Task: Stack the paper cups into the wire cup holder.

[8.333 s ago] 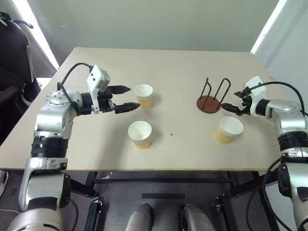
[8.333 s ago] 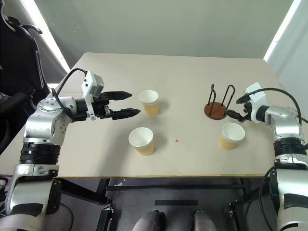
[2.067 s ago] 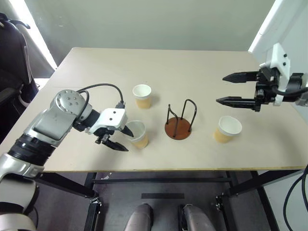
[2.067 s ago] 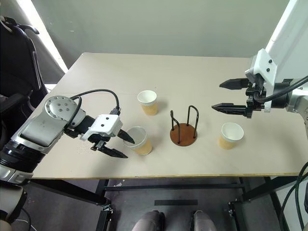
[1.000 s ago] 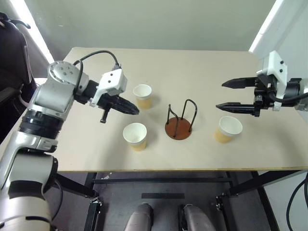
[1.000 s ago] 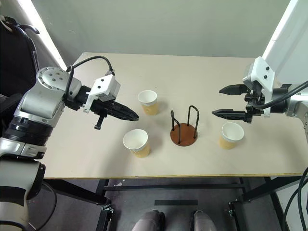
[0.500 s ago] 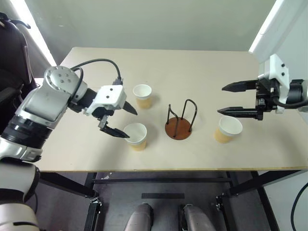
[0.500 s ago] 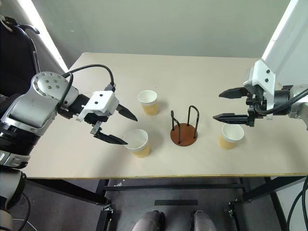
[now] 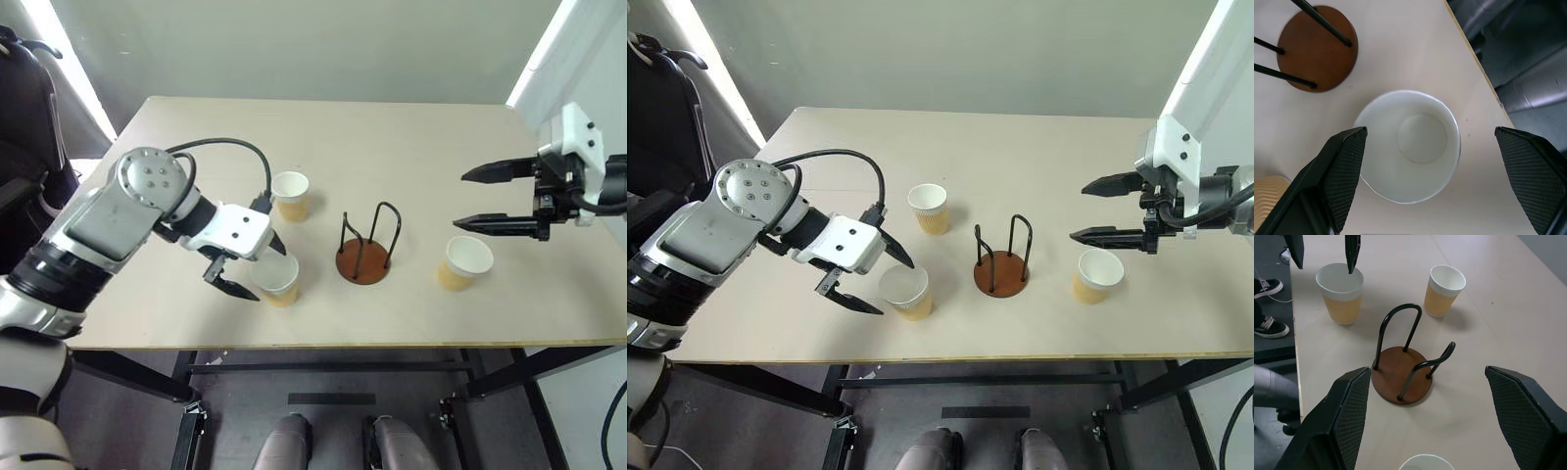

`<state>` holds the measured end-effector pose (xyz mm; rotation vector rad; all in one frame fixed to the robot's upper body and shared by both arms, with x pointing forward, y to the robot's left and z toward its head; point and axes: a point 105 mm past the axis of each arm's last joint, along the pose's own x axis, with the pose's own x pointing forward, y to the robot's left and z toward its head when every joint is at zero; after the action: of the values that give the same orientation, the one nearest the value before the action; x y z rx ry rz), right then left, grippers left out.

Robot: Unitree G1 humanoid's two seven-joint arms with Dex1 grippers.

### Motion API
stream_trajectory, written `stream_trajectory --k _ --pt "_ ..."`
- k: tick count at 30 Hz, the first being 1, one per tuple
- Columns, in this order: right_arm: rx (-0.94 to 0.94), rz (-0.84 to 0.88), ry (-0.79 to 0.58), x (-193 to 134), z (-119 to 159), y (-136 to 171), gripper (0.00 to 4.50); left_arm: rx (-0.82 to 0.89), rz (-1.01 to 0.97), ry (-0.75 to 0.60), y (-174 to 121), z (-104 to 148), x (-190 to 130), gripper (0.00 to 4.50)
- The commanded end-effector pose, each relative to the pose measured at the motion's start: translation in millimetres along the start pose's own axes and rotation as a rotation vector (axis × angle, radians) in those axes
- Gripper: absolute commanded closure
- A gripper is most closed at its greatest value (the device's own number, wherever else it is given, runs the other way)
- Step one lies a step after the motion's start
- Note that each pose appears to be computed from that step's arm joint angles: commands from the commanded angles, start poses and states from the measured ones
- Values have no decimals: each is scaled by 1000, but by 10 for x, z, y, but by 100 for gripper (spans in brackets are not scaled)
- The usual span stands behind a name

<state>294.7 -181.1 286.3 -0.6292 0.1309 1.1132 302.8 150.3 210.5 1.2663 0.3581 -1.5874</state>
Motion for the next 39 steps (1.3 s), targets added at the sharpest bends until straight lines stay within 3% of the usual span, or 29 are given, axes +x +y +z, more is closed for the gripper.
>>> stream_trajectory --k 1,13,16,22,27,39 --pt "-50 -26 -9 -102 123 -33 71 54 -25 33 -17 55 -57 1" --pt "-40 -31 -3 -102 90 -34 71 49 -94 57 -155 -31 69 1" --pt "-38 -32 -1 -99 80 -29 71 50 -102 78 -158 -96 116 56" --pt "-21 -37 7 -90 15 -28 71 22 -102 128 -131 -264 148 271" --pt "-13 -16 13 -101 -51 -2 71 -3 -96 104 -122 -265 151 448" --pt "-79 85 -9 -79 -76 107 71 -45 -31 30 34 -153 38 448"
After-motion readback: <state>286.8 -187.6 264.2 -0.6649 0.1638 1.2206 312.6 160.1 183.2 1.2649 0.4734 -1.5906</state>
